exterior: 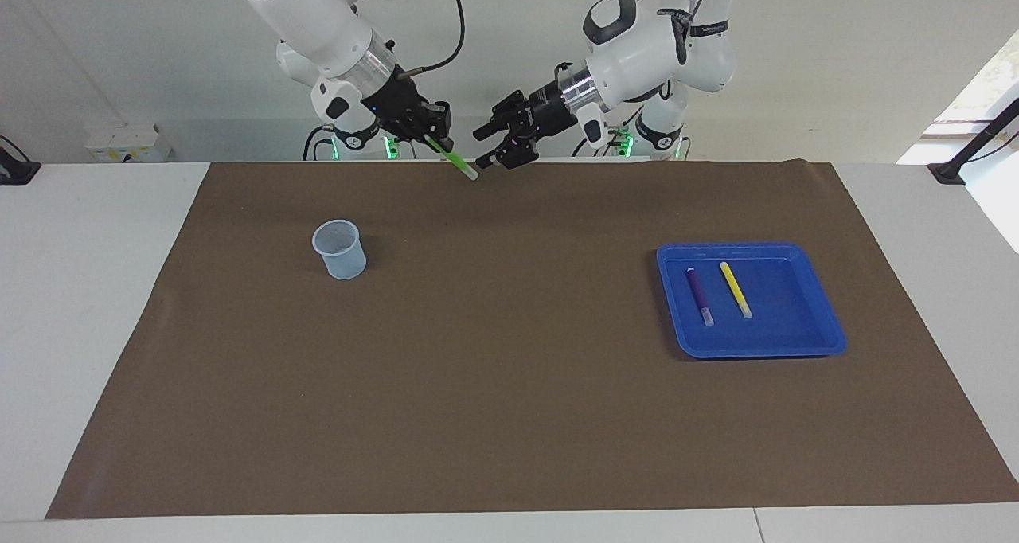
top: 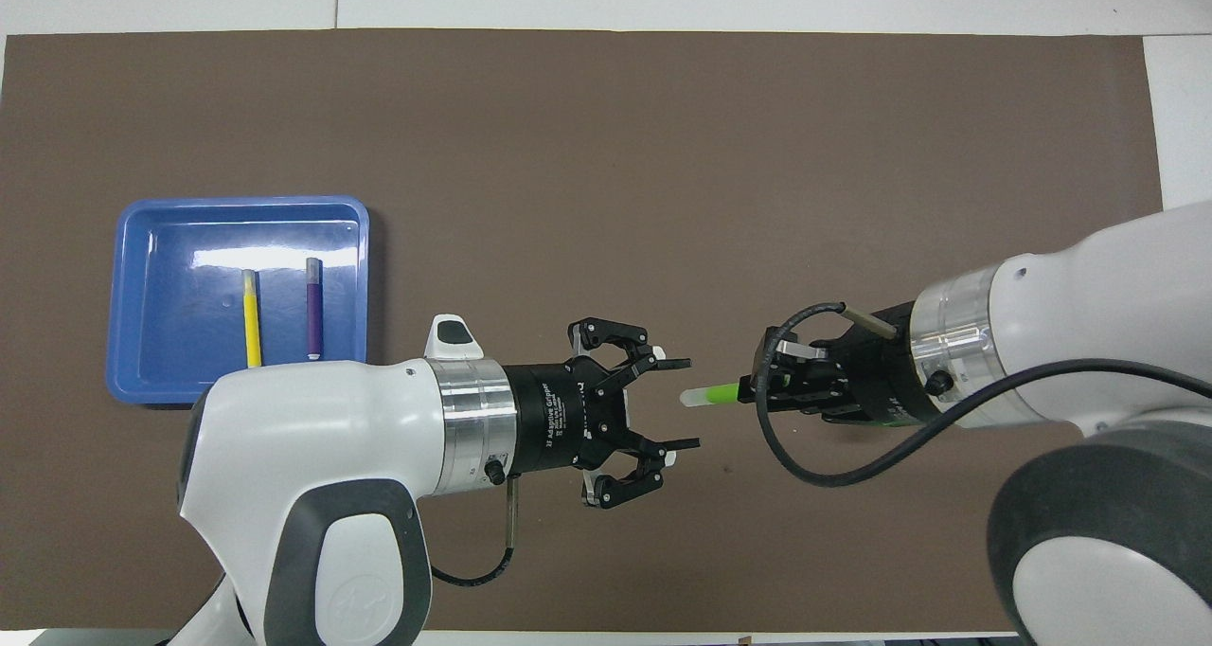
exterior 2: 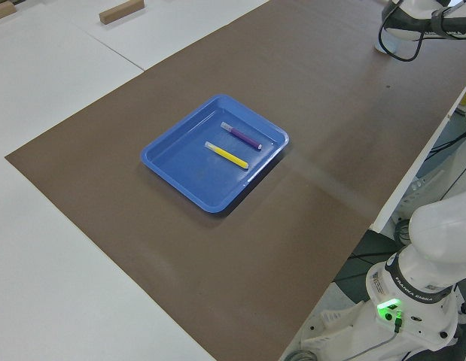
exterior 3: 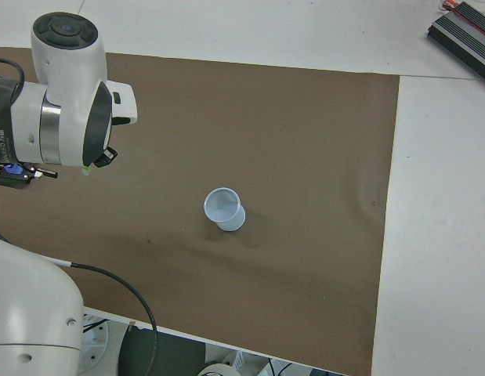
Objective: Transfer and insert pens with both arms
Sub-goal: 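Lower the green pen into the clear cup with the right gripper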
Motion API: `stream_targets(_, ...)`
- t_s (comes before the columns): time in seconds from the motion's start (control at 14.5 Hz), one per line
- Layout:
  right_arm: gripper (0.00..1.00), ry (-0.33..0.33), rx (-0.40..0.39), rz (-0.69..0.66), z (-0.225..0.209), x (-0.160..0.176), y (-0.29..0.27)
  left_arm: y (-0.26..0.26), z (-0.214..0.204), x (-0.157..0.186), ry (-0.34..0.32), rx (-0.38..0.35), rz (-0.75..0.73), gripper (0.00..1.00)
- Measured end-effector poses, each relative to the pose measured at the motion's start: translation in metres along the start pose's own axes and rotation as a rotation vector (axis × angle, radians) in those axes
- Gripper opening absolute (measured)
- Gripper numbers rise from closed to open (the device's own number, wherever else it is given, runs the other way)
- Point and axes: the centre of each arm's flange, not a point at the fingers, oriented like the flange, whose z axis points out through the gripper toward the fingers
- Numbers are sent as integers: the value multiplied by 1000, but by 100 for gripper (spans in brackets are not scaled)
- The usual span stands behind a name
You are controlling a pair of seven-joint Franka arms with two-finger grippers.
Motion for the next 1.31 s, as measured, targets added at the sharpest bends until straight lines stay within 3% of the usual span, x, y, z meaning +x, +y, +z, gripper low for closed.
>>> stream_targets(0.14,19,29,-96,-74,-8,11,25,1,-1,1,0,-2,-2,100)
stream_targets(0.48,19,98,-342,-266,-22,42,87,25,-24,17,18,-25,13,100)
stream_targets(0.69,19,99,-454,-348,11,55,115,41,-47,41,125,56,98,100)
stream_targets(0.89,19,75,-485,-375,40,60,150,53,-69,61,225,100,179,100)
stream_targets(1.17,19,51,-490,-378,66,55,162,61,-84,81,411,126,297,100)
stream_targets(1.31,19,48,-492,-380,73,54,164,66,-98,97,458,179,387,100)
